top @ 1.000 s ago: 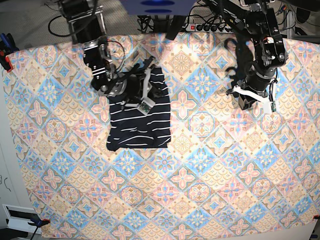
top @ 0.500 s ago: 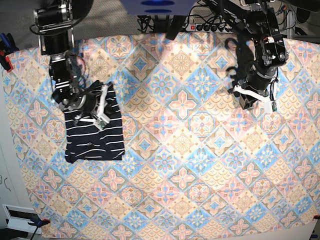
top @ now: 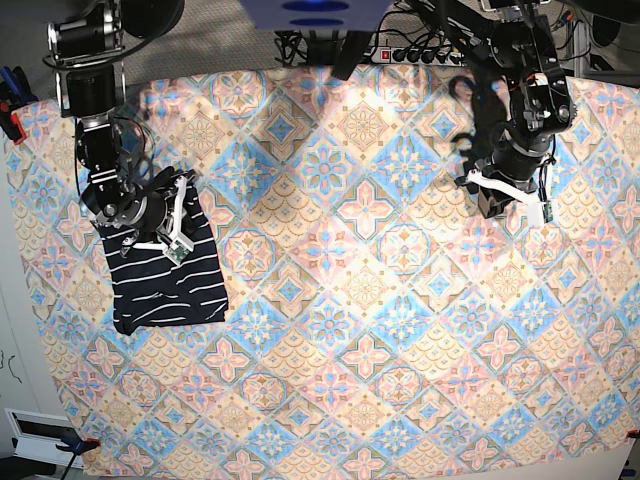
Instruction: Fold the T-shirt properly
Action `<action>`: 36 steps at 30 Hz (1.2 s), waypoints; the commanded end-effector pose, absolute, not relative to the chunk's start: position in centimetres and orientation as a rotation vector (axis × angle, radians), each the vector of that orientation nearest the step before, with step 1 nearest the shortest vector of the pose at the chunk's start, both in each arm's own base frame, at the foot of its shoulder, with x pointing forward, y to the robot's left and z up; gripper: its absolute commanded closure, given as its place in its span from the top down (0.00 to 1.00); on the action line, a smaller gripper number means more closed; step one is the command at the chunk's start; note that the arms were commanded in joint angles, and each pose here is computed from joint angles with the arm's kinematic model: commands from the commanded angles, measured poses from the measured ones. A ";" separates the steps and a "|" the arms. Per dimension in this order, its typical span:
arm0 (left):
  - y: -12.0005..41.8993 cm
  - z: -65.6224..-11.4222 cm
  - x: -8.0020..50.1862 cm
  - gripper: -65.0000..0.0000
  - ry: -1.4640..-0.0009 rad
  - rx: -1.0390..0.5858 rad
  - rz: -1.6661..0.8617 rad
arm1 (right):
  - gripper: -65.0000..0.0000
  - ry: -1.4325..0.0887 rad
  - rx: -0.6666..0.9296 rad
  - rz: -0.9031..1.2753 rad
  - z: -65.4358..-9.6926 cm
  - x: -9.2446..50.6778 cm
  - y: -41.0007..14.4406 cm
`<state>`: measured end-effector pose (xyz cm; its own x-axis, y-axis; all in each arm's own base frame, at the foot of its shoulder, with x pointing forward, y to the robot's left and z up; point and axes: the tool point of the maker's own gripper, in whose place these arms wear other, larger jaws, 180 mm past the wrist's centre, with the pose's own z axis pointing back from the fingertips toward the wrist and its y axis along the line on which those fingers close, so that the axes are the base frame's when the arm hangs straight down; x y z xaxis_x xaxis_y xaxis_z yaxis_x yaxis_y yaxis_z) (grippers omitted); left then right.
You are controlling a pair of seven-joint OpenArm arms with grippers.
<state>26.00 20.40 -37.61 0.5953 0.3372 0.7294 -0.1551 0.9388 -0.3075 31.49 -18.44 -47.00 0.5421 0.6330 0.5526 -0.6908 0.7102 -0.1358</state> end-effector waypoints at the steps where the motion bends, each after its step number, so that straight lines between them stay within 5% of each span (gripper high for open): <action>1: 20.6 -36.4 26.6 0.00 -0.934 -0.222 0.277 | 0.00 -0.652 0.075 0.791 -45.7 32.9 -18.9; 15: 21.5 -36.2 25.7 0.00 -0.934 -0.197 0.284 | 0.00 -0.868 -0.040 0.822 -37.3 34.7 -17.6; 24: 25.5 -36.8 22.3 0.00 -0.862 -0.084 0.265 | 0.00 -0.795 -0.226 0.710 -35.1 27.0 -24.3; 36: 29.0 -38.0 13.8 0.00 -0.645 0.036 0.289 | 0.00 -0.646 -0.260 0.367 -36.0 14.3 -31.9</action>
<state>13.73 28.80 -38.62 0.7680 0.2642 0.5835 -0.2812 0.9575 -0.0635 13.77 -31.77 -36.90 0.7590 0.3958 0.5170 -0.2493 0.9102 -0.3309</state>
